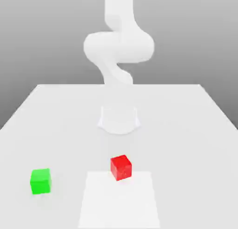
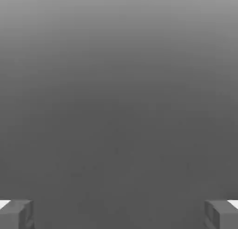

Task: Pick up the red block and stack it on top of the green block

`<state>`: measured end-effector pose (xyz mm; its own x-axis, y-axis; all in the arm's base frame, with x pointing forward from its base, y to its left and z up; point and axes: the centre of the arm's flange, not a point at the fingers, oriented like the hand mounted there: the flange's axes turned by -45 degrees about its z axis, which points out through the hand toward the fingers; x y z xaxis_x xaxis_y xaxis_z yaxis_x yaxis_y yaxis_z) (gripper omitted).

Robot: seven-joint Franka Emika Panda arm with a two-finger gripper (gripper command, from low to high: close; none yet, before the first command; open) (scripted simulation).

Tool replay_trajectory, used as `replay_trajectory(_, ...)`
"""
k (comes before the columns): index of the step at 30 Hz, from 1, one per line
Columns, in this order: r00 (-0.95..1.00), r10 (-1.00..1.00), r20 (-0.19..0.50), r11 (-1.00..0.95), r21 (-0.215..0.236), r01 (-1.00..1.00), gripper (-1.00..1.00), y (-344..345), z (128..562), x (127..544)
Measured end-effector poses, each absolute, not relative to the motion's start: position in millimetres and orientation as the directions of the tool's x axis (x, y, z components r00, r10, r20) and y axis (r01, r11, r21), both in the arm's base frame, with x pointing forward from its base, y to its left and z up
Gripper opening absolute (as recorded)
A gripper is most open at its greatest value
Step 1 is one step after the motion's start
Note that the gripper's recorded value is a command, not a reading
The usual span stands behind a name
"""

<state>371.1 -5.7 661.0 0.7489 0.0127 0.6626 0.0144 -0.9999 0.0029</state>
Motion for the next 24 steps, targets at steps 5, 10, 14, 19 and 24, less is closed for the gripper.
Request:
replay_trajectory(5,0.852,0.094,0.515,-0.995,0.031,0.091,0.00,-10,537,406)
replay_trajectory(10,0.918,0.195,0.345,-0.981,0.045,0.191,0.00,-6,411,403)
replay_trajectory(14,0.939,0.290,0.184,-0.957,0.037,0.289,0.00,0,310,371)
replay_trajectory(19,0.920,0.393,0.012,-0.919,-0.021,0.393,0.00,8,210,319)
replay_trajectory(24,0.916,0.401,0.003,-0.914,-0.056,0.401,0.00,10,192,319)
